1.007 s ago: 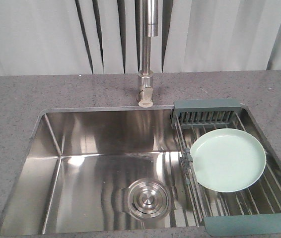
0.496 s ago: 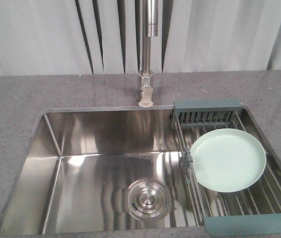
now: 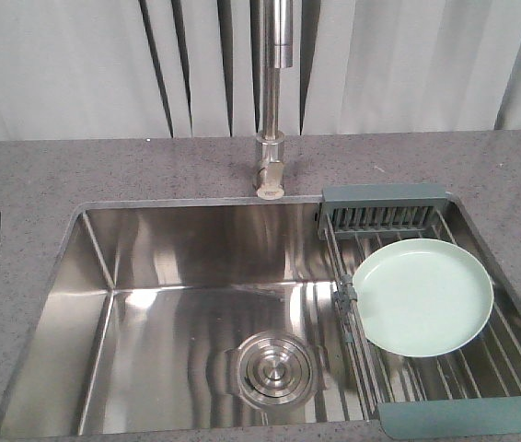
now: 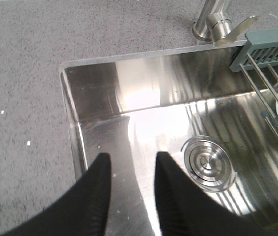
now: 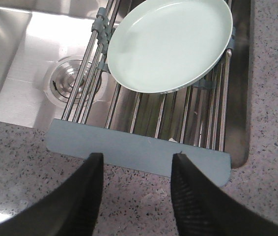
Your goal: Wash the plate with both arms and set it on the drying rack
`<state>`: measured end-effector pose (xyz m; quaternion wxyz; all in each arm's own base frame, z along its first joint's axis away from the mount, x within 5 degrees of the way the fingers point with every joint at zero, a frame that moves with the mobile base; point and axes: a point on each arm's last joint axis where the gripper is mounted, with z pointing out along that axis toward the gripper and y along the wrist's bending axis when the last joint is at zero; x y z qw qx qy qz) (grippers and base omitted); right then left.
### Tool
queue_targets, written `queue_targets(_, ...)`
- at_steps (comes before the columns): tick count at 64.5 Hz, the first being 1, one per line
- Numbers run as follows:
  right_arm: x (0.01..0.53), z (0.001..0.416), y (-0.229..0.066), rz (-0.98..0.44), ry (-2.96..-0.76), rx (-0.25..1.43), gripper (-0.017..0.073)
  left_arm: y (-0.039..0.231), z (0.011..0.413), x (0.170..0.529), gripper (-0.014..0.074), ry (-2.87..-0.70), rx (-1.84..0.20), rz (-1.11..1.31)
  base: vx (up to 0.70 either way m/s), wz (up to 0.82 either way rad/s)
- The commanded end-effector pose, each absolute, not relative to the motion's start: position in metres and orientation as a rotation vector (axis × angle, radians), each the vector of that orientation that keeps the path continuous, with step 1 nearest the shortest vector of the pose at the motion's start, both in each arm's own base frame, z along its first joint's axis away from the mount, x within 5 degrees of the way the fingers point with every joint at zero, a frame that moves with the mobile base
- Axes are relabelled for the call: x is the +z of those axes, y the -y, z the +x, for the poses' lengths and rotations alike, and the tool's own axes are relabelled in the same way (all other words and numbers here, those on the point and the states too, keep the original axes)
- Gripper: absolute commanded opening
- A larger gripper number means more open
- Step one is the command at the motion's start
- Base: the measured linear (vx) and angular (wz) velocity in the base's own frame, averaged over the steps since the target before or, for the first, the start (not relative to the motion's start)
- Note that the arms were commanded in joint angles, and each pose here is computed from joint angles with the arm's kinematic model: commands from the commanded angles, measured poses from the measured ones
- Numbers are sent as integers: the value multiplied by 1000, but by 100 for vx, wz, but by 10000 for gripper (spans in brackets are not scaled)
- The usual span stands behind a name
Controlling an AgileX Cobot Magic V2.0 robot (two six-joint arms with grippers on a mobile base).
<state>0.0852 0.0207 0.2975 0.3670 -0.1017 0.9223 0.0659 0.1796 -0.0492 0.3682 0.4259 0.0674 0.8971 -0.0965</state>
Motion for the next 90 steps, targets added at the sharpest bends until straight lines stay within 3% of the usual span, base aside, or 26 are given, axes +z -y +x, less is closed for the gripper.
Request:
queue_targets(1, 308, 89, -21, -251, -2299, 166, 316, 54, 197, 386, 95, -2146, -234, 207, 0, 0)
queue_targets(12, 308, 89, -21, -251, -2299, 166, 316, 61, 226, 385, -8, -2171, -191, 283, 0, 0)
queue_targets(38, 308, 89, -21, -251, -2299, 166, 316, 74, 262, 369, -8, -2119, -233, 307, 0, 0)
queue_targets(68, 308, 89, -21, -251, -2299, 166, 316, 113, 298, 324, -8, -2055, -389, 752, 0, 0)
queue_targets(90, 308, 89, -21, -251, -2299, 165, 316, 146, 335, 299, -8, -2056, -518, 942, 0, 0)
